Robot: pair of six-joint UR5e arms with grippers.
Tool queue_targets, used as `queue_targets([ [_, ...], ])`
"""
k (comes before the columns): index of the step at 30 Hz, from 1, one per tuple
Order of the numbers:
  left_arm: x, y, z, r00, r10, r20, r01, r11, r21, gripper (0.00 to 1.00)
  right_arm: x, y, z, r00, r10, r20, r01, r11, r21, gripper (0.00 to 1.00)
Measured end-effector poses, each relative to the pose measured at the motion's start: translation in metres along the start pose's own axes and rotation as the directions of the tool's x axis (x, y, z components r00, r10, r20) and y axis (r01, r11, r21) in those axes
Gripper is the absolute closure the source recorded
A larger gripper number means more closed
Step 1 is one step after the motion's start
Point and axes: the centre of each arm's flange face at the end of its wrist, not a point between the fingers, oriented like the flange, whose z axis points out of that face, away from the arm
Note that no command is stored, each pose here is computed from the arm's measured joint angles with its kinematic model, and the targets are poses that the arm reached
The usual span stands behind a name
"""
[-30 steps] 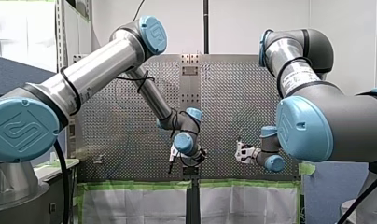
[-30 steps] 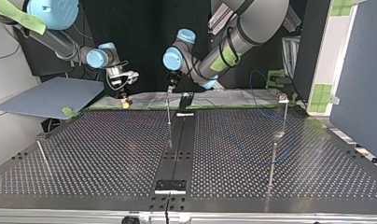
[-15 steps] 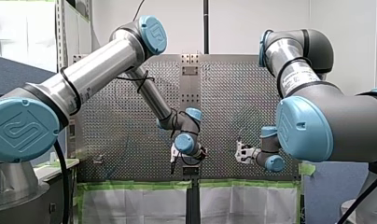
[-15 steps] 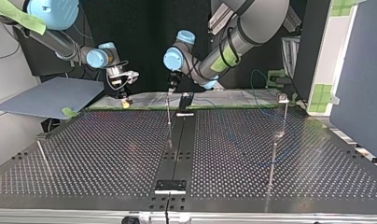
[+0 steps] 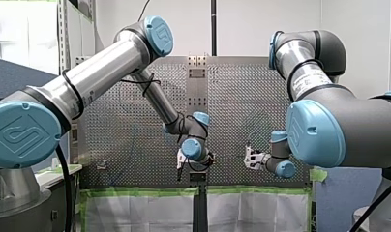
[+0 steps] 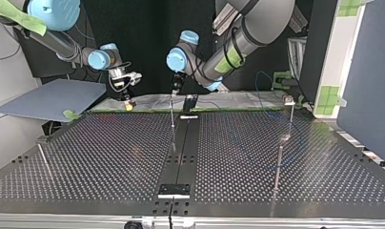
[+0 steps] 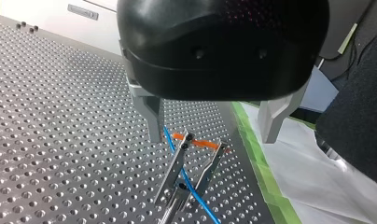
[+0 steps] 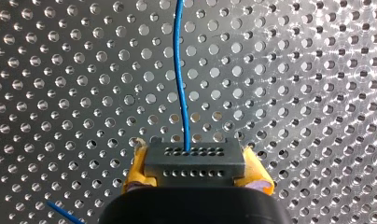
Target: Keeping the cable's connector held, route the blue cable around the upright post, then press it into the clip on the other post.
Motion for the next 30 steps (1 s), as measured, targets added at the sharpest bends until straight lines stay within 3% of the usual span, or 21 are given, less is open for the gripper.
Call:
queue_targets([
  [4, 0.001, 0.000, -0.002, 0.9999, -0.007, -0.012, 0.007, 1.0000, -0.003, 0.00, 0.000, 0.000, 0.000, 1.0000, 0.001, 0.002, -0.001, 1.0000, 0.000, 1.00],
  [10, 0.003, 0.004, -0.008, 0.9997, -0.005, -0.026, 0.004, 0.9992, -0.039, 0.00, 0.000, 0.001, 0.000, 1.0000, 0.005, 0.002, -0.005, 1.0000, -0.002, 1.00],
  [14, -0.003, 0.007, -0.017, 0.9999, -0.011, -0.007, 0.010, 0.9984, -0.055, 0.00, 0.000, 0.001, 0.000, 1.0000, 0.006, 0.002, -0.006, 1.0000, -0.002, 1.00],
  [19, -0.014, 0.004, -0.030, 0.9989, -0.035, 0.030, 0.036, 0.9983, -0.046, 0.00, 0.000, 0.001, 0.000, 1.0000, 0.005, 0.001, -0.005, 1.0000, -0.002, 1.00],
  [25, -0.026, 0.002, -0.046, 0.9930, -0.091, 0.075, 0.093, 0.9953, -0.026, 0.00, 0.000, 0.001, 0.000, 1.0000, 0.005, 0.001, -0.005, 1.0000, -0.003, 1.00],
  [30, -0.038, 0.002, -0.059, 0.9825, -0.147, 0.115, 0.148, 0.9889, -0.005, 0.00, 0.000, 0.002, -0.001, 1.0000, 0.007, 0.002, -0.007, 0.9999, -0.009, 1.00],
])
